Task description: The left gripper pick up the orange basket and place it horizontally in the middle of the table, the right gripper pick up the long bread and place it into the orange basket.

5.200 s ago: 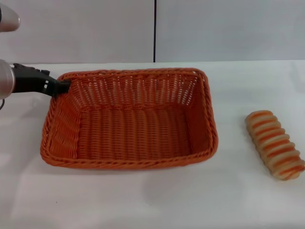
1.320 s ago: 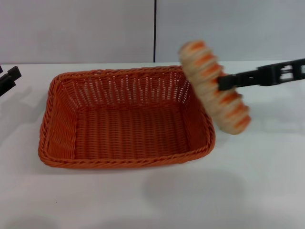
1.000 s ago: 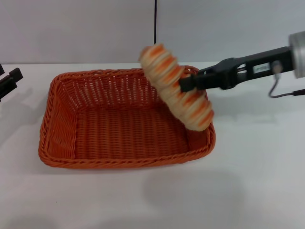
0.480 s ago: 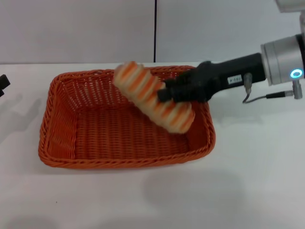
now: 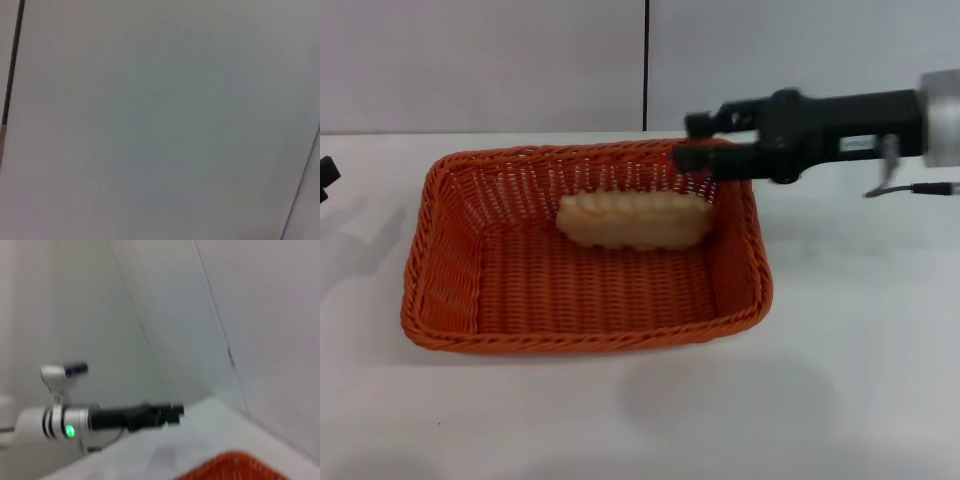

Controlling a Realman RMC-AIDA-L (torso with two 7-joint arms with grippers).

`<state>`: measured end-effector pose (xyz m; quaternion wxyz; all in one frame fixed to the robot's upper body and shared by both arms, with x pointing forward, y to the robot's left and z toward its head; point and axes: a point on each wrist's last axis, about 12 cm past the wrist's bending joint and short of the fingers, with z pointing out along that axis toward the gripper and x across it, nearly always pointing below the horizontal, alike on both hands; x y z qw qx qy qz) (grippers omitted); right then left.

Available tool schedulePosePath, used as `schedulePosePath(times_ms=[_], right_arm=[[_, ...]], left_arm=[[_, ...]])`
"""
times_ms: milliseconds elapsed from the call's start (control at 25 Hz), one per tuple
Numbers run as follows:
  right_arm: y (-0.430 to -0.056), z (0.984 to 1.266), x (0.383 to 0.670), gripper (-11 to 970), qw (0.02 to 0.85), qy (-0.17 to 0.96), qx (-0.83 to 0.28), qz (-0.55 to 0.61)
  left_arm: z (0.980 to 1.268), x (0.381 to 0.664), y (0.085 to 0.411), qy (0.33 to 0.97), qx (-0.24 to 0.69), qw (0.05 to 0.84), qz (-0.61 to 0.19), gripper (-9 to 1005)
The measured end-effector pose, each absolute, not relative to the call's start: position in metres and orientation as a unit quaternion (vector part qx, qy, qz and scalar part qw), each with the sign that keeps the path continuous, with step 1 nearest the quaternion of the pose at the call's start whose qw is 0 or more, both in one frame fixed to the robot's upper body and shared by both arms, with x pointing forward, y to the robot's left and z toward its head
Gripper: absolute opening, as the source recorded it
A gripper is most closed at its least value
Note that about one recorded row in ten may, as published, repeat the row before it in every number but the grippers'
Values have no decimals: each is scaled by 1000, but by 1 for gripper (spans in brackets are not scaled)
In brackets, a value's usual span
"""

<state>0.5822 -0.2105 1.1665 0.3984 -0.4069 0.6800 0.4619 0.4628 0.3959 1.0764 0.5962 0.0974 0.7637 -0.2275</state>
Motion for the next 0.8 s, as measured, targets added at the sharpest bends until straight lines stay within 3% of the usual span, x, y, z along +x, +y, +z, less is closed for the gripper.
schedulePosePath(times_ms=[200,280,560,680,800], right_arm=[[-263,1161,541,571,557,606,-350,446],[-297,1142,514,571,661,564,-276,410],[-342,1090,459,571,787,532,-131,284],[-343,1058,440,571,818,541,-54,189],[-342,1048,437,571,823,550,-25,140]], left_arm=[[1069,455,401,757,83,607,-226,578],[1064,443,408,744,77,628,-216,579],[1056,411,421,703,43,688,-174,581],[1048,395,423,680,23,721,-132,582],[1038,382,419,662,0,745,-83,596]])
